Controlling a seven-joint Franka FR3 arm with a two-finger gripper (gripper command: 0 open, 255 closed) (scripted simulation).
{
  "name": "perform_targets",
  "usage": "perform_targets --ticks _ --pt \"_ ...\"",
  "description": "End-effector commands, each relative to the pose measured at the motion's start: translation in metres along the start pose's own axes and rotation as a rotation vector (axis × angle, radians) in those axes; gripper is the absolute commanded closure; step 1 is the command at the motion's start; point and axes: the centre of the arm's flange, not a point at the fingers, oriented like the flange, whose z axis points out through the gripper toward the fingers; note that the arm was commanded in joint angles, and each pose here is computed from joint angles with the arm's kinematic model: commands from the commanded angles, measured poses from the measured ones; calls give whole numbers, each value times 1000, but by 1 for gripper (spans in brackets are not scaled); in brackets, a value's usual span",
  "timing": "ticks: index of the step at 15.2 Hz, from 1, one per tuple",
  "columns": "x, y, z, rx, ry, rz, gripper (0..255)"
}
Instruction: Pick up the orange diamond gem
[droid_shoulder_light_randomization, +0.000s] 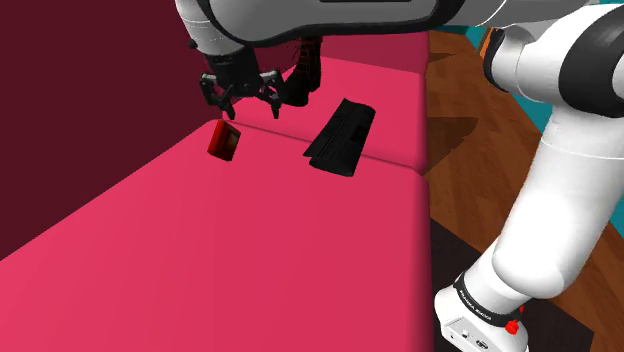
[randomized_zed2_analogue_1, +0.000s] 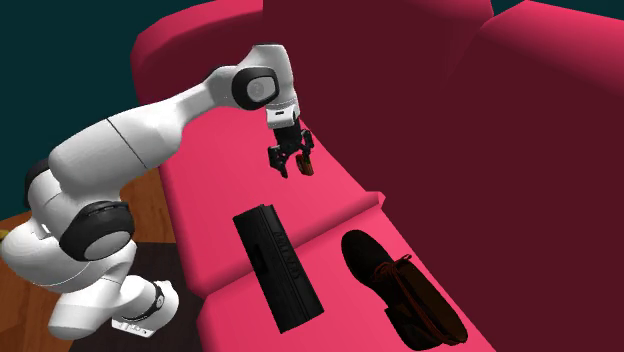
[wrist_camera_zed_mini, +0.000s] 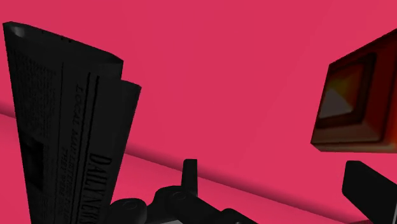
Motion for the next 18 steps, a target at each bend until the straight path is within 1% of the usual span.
perform_targets --ticks 1,3,4,11,13,14,18 --pt "1 -30 2 -20 10 49 0" --pt "4 -59 3 -35 17 90 0" --pt "4 -60 3 -36 18 92 0" --pt "-10 -65 40 -36 18 92 0" --pt "-10 -65 40 -36 18 92 0" --pt "-10 -65 40 -36 17 92 255" --pt "-10 -66 40 -36 18 92 255"
